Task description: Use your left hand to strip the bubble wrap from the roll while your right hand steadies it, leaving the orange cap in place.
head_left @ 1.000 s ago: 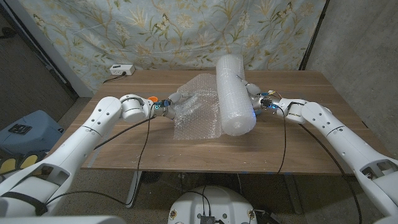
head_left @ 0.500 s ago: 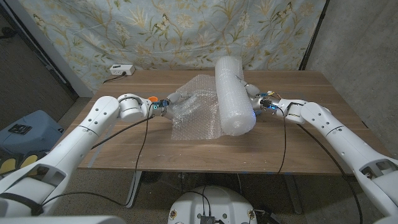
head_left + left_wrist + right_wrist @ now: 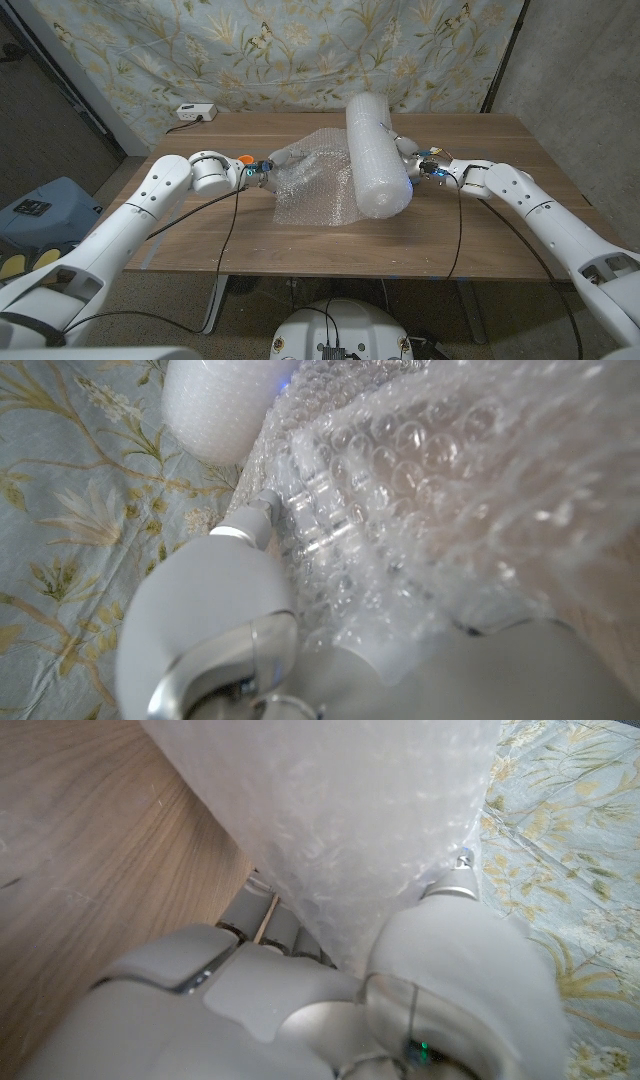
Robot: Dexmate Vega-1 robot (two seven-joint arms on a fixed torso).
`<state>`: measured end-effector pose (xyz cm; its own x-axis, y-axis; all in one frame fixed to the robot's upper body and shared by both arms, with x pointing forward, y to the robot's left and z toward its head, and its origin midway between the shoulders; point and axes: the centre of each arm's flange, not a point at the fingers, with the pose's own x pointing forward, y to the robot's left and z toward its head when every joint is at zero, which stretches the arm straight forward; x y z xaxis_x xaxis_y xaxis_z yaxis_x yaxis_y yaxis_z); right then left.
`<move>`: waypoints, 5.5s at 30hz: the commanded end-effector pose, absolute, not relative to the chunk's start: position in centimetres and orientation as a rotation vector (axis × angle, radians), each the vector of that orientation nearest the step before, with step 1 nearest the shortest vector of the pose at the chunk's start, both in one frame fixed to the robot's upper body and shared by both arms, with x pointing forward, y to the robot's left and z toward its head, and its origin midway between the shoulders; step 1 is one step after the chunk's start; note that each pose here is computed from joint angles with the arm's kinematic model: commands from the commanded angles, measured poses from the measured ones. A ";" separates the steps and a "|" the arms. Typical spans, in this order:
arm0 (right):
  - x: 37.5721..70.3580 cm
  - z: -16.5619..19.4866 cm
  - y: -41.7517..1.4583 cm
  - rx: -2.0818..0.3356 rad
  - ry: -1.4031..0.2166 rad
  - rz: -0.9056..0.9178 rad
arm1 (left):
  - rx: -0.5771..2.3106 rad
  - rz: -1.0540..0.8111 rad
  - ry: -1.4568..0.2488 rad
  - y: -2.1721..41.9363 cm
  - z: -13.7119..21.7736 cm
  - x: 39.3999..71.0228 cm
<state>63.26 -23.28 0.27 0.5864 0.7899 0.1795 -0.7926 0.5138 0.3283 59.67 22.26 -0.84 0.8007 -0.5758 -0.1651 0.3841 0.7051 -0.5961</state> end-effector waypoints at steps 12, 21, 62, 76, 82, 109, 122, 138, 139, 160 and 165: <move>63.6 0.0 -23.3 0.399 -0.039 0.987 | -0.541 -0.520 0.354 22.9 -0.5 59.1; 63.8 -0.1 -23.1 0.412 -0.050 0.996 | -0.527 -0.504 0.341 23.8 0.0 58.7; 64.0 -0.9 -22.8 0.433 -0.023 1.032 | -0.524 -0.484 0.340 25.2 0.1 58.0; 64.5 -1.0 -22.7 0.457 0.003 1.040 | -0.531 -0.478 0.340 25.9 0.2 58.0; 64.6 -1.0 -22.7 0.457 0.000 1.040 | -0.526 -0.471 0.341 26.2 0.3 57.9; 64.9 -0.8 -23.1 0.459 -0.029 1.054 | -0.503 -0.410 0.332 28.3 0.7 56.7; 64.8 -1.2 -23.4 0.465 0.014 1.051 | -0.532 -0.418 0.343 28.4 0.1 56.3; 64.9 -1.4 -24.0 0.476 0.018 1.053 | -0.528 -0.393 0.340 28.7 0.0 55.7; 64.9 -1.4 -24.0 0.477 0.016 1.052 | -0.528 -0.387 0.335 28.7 0.0 55.7; 64.7 -1.6 -24.3 0.487 0.017 1.049 | -0.511 -0.375 0.306 29.2 0.8 53.8; 64.6 -1.7 -24.4 0.491 0.028 1.048 | -0.515 -0.373 0.302 29.5 0.8 53.4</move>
<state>64.70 -24.28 -1.49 0.5071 0.8340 0.2175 -0.8288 0.4026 0.3886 54.31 29.04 0.70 0.8835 -0.4277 -0.1909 0.2747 0.8033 -0.5285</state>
